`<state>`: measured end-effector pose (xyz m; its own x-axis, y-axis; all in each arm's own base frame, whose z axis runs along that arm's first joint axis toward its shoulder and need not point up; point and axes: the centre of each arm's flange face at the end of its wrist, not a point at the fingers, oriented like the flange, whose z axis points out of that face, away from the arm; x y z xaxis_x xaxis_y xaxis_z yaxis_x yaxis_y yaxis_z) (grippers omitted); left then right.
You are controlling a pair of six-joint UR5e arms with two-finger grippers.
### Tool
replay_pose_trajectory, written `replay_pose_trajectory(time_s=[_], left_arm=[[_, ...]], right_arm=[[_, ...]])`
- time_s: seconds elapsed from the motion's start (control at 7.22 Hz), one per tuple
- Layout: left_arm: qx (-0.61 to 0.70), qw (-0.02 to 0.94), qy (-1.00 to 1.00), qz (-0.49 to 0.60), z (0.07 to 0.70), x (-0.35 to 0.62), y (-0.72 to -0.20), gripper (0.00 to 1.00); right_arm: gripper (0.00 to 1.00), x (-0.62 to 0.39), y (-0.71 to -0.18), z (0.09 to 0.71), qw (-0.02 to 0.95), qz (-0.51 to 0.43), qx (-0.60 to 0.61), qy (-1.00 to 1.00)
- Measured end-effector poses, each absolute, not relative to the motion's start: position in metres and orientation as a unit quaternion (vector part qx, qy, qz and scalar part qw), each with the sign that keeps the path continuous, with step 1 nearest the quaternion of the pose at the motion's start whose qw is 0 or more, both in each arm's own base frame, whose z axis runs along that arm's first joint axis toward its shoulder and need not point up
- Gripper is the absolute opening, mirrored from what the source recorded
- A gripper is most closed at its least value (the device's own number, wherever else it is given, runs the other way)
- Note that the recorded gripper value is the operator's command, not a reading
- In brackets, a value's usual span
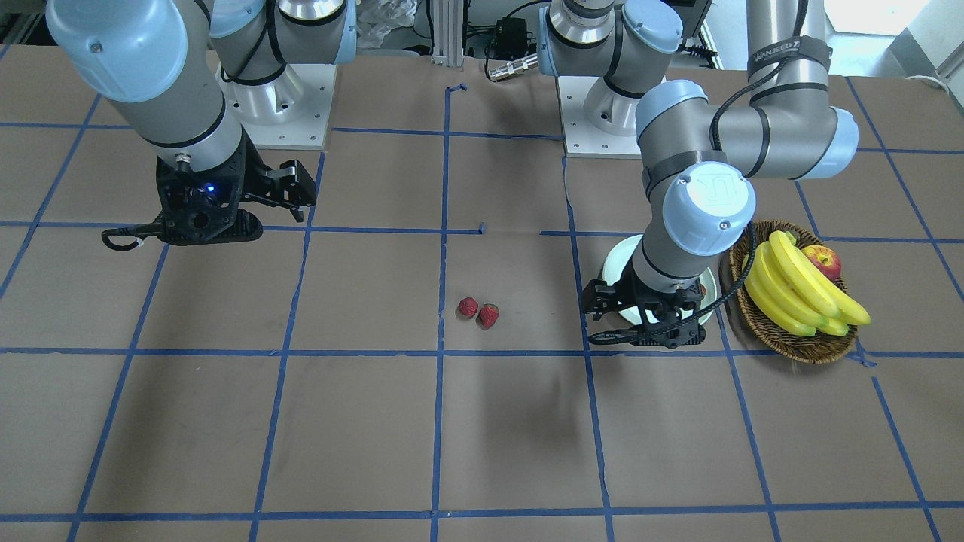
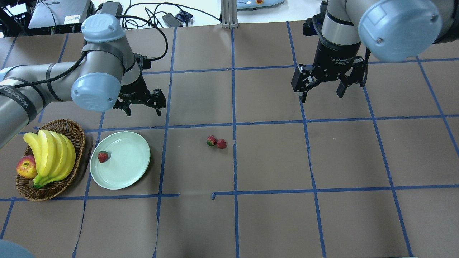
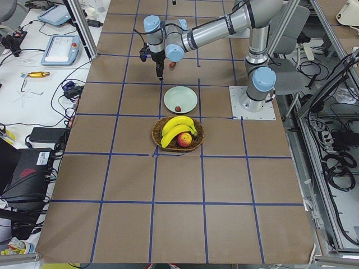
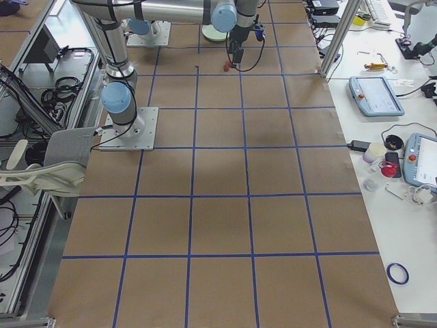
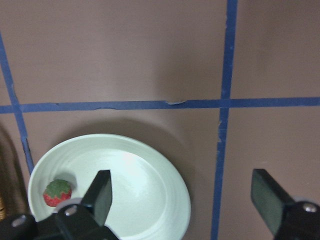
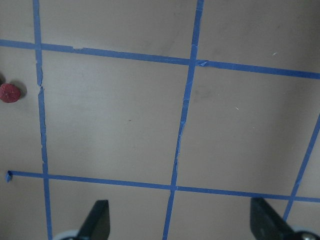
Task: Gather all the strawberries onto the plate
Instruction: 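Move the left gripper back over the two remaining strawberries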
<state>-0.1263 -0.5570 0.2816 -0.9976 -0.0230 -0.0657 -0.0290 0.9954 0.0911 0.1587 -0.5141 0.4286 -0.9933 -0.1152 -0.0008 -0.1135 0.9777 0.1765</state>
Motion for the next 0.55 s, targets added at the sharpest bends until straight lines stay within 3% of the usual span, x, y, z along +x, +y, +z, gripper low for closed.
replay_pose_trajectory(time_s=[0.55], left_arm=[[0.001,-0.054,0.996,0.069,0.258,-0.184,-0.549,1.00]], right_arm=[[1.00,0.159,-0.514,0.428,0.005,-0.088,0.057,-0.994]])
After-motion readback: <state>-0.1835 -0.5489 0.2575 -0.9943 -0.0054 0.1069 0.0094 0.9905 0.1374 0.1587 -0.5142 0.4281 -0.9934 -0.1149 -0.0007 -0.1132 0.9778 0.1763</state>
